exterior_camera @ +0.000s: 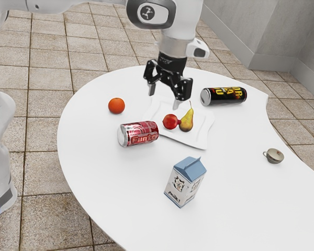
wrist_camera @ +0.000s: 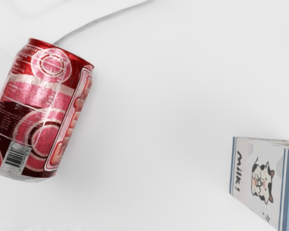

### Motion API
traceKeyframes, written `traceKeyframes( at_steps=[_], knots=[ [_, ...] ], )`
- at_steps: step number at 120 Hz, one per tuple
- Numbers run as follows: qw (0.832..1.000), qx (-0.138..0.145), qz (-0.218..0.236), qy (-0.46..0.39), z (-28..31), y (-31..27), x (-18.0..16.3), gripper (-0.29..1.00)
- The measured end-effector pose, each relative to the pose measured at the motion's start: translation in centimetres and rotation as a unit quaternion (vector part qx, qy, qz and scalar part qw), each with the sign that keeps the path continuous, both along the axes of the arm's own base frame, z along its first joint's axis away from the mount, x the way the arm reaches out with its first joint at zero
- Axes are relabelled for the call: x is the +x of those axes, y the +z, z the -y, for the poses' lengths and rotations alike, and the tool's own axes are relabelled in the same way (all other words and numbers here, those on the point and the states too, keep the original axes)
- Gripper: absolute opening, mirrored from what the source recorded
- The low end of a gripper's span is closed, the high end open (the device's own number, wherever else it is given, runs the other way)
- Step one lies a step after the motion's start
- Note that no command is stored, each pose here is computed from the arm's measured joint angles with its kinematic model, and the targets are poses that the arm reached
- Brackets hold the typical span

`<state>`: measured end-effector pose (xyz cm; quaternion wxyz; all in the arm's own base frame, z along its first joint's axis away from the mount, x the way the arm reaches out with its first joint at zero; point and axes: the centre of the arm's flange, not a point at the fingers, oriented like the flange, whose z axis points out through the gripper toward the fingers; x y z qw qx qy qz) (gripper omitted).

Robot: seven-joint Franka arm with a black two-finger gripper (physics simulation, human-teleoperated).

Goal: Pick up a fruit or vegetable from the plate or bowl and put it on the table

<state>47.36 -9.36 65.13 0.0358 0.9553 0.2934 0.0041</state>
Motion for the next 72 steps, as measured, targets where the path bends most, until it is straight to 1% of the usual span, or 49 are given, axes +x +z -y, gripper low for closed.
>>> traceKeyframes(
  at_steps=[10, 18, 32, 40, 48, 60, 65, 72],
  knots=[
    [1.000, 0.001, -0.002, 0.028, -0.3, -0.1, 0.1, 0.70],
    [0.999, 0.004, -0.012, 0.052, -0.6, -1.1, 0.9, 0.70],
    [0.991, 0.005, -0.031, 0.130, -5.6, -3.0, 2.1, 0.70],
    [0.983, 0.010, -0.048, 0.178, -8.9, -4.7, 3.3, 0.70],
    [0.973, 0.017, -0.055, 0.222, -12.0, -5.8, 5.4, 0.70],
    [0.962, 0.033, -0.051, 0.266, -16.1, -7.1, 10.5, 0.70],
    [0.962, 0.037, -0.054, 0.264, -16.0, -8.0, 11.7, 0.70],
    [0.967, 0.045, -0.054, 0.245, -14.0, -9.2, 12.7, 0.70]
  ],
)
